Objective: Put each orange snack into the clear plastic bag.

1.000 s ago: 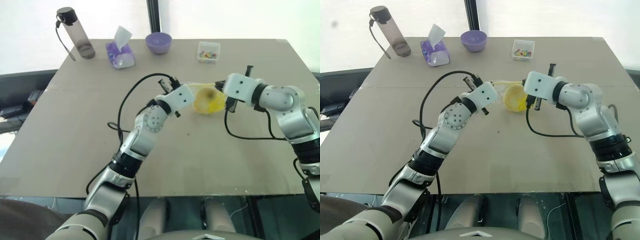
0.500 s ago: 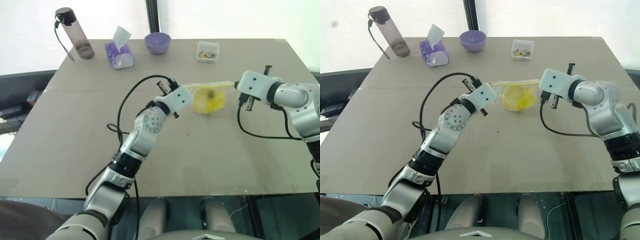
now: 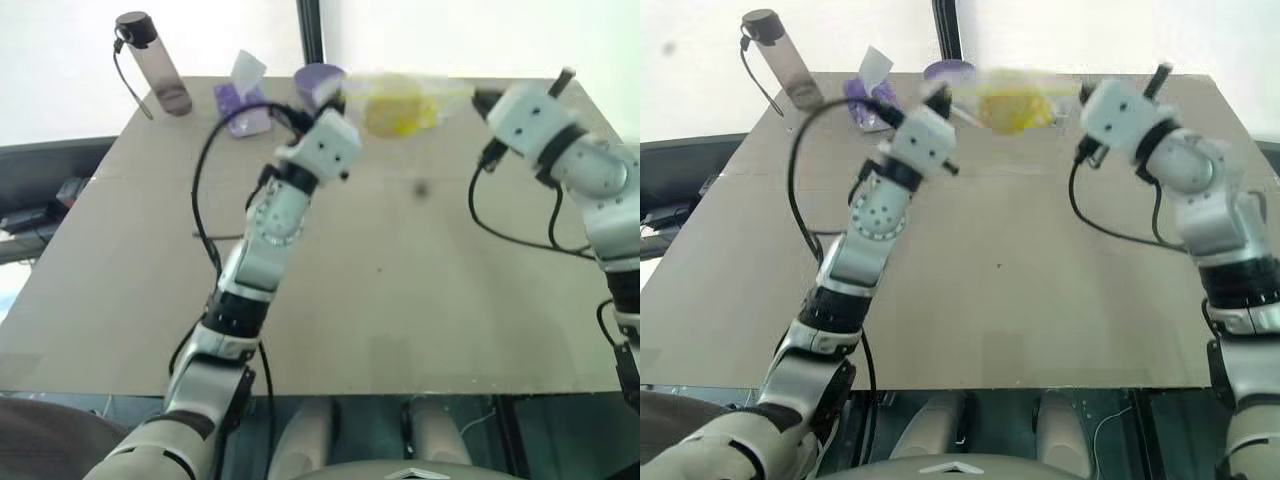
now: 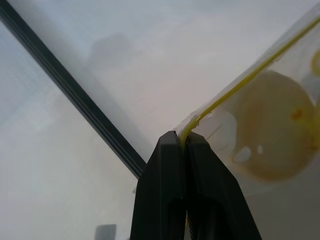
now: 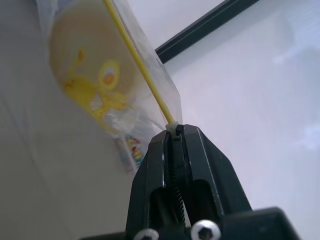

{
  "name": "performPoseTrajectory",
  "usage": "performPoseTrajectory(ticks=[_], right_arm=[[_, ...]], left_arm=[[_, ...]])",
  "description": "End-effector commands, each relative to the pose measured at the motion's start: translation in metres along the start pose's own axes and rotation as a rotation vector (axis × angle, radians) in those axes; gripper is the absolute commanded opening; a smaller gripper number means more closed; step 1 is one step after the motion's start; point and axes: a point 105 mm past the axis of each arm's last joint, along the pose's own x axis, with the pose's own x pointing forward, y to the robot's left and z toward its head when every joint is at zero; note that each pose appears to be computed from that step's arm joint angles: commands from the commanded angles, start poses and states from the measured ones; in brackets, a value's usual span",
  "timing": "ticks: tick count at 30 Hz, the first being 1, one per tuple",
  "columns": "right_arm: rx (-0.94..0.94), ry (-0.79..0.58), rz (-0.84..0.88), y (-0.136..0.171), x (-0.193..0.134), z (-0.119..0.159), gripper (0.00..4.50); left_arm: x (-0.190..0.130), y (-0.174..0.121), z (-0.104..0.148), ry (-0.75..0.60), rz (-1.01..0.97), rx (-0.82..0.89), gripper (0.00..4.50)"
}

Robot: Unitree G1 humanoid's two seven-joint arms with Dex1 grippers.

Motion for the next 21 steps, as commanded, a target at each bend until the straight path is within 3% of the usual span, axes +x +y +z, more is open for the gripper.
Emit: performPoseTrajectory(ticks=[1, 2, 3, 5, 9, 14, 17, 21], right_arm=[[0.042, 0.072, 0.231, 0.046, -0.024, -0.019, 0.01], [0.074, 0.089, 0.273, 0.06, -0.03, -0.023, 0.01], [0.093, 0.104, 0.303, 0.07, -0.035, -0.026, 0.33], [0.163, 0.128, 0.365, 0.092, -0.047, -0.032, 0.81], [0.333, 0.161, 0.429, 0.124, -0.066, -0.041, 2.39], [0.644, 0.162, 0.366, 0.132, -0.08, -0.054, 2.39], [0.934, 0.066, 0.291, 0.131, -0.096, -0.058, 2.39], [1.191, 0.056, 0.228, 0.135, -0.125, -0.075, 2.39]], left_arm=[[-0.03, -0.038, -0.02, 0.088, -0.178, -0.074, 0.0], [-0.042, -0.054, -0.025, 0.111, -0.241, -0.11, 0.0], [-0.052, -0.065, -0.027, 0.13, -0.288, -0.132, 0.63], [-0.071, -0.082, -0.033, 0.177, -0.349, -0.172, 0.99], [-0.094, -0.094, -0.045, 0.277, -0.361, -0.229, 2.39], [-0.103, -0.078, -0.047, 0.31, -0.278, -0.344, 2.39], [-0.118, -0.059, -0.051, 0.329, -0.204, -0.5, 2.39], [-0.162, -0.049, -0.058, 0.385, -0.18, -0.787, 2.39]])
